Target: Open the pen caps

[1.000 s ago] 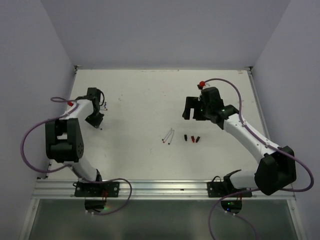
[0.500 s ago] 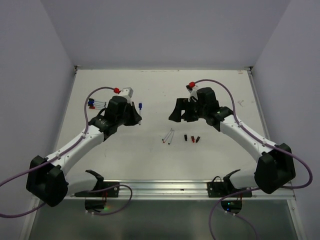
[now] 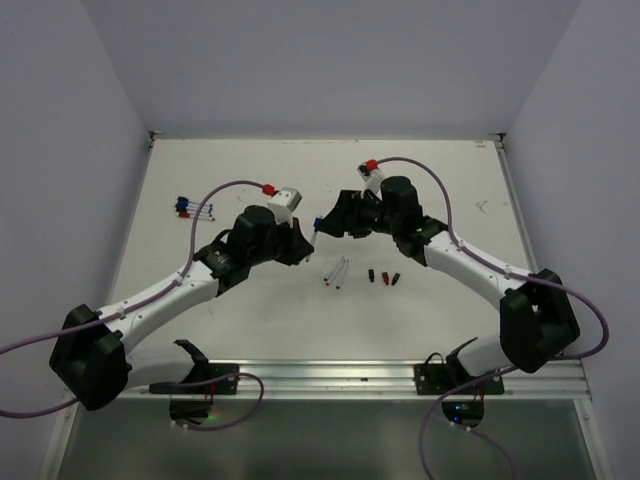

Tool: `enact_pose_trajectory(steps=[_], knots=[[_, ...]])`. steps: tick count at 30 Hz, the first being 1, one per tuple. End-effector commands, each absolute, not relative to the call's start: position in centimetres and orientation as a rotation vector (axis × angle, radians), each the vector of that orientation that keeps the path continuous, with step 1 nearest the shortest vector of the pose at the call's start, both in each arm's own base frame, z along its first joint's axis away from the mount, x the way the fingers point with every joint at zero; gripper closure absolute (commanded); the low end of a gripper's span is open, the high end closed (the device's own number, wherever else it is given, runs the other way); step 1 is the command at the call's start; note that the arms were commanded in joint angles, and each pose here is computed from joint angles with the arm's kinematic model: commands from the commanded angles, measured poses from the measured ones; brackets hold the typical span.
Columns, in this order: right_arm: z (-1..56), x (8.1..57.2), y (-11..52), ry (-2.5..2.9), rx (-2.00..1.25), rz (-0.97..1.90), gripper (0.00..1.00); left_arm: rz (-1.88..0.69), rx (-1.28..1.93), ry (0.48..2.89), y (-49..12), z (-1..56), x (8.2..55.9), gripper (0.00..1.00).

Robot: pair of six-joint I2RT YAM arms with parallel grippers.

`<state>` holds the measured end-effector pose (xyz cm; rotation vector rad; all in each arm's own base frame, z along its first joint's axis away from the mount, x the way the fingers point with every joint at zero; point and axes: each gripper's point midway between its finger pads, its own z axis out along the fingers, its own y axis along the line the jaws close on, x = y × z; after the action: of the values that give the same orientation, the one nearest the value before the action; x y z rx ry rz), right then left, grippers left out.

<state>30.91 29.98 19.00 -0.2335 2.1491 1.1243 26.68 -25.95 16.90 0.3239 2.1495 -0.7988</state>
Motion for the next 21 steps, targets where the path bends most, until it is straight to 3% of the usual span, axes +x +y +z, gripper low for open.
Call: enact_pose_trajectory(steps=[1,19,21], knots=[[21.1,31.9,31.2,2.044,-0.234,1.183,0.29,-0.832,0.363,2.100,-27.8,17.7,26.6,1.00],[19.7,31.8,32.1,2.059,-0.208,1.205,0.45,-0.814,0.378,2.115,-29.6,17.9,26.0,1.00],[19.6,31.7,32.2,2.060,-0.212,1.201,0.51,-0.814,0.379,2.112,-29.7,18.0,25.9,1.00]])
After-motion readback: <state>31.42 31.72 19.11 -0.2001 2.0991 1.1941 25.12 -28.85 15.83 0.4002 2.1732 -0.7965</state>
